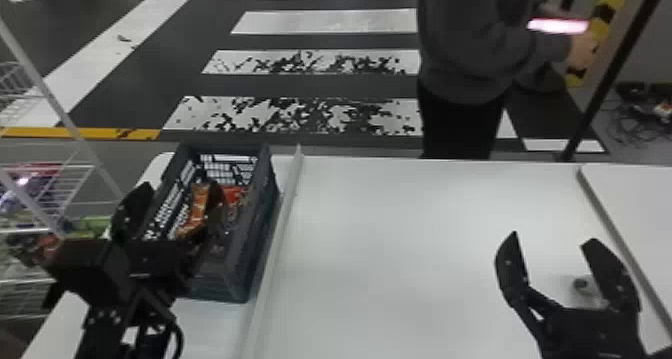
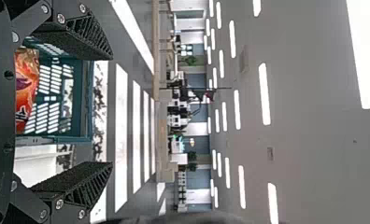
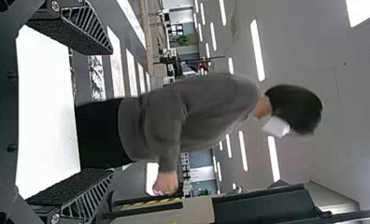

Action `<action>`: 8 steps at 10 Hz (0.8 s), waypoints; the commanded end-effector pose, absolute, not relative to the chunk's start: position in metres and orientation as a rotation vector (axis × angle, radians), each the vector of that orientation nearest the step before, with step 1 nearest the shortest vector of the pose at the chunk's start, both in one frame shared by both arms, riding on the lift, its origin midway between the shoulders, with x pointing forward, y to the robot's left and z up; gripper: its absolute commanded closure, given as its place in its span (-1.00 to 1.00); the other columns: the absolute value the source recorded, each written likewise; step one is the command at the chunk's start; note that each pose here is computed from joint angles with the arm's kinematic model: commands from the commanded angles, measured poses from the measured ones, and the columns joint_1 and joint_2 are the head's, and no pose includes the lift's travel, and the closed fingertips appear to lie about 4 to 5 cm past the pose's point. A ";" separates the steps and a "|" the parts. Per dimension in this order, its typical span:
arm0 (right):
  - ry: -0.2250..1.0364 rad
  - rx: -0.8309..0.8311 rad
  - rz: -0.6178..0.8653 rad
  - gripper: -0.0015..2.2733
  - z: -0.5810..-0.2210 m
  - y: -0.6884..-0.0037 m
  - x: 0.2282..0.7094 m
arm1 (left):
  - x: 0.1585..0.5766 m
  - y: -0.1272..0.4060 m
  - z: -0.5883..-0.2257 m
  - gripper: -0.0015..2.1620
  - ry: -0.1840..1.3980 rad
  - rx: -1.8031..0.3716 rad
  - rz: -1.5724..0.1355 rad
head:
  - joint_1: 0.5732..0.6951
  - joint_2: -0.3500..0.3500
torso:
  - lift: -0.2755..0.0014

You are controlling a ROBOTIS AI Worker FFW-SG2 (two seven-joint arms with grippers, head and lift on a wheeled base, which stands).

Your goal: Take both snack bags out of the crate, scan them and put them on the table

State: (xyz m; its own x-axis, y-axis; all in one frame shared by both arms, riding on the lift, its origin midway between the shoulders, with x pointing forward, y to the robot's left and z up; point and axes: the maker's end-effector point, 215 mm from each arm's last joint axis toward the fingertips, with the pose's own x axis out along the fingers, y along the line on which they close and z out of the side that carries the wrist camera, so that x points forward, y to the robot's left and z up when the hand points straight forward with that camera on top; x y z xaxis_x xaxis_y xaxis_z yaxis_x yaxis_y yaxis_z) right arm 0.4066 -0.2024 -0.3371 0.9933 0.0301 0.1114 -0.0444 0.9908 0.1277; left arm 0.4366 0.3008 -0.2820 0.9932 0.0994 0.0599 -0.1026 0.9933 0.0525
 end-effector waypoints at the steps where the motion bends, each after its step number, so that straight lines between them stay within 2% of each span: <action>1: -0.102 0.130 0.041 -0.93 -0.339 -0.201 0.407 | 0.456 0.329 -0.290 -0.80 0.034 0.040 0.137 | 1.00 0.35 | 0.32; 4: -0.098 0.127 0.044 -0.93 -0.341 -0.201 0.408 | 0.490 0.346 -0.300 -0.81 0.168 0.006 0.102 | 1.00 0.49 | 0.32; 8: -0.099 0.129 0.050 -0.93 -0.340 -0.198 0.407 | 0.524 0.357 -0.327 -0.82 0.379 -0.041 0.067 | 1.00 0.51 | 0.32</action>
State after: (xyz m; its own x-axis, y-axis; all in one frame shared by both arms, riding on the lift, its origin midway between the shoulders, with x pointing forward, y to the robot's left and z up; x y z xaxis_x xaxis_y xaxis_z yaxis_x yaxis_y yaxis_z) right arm 0.4071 -0.1980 -0.3398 0.9940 0.0424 0.1011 -0.0551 0.9905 0.1264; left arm 0.5200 0.3523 -0.3231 0.9355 0.0580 -0.3486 -0.0678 0.9976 -0.0159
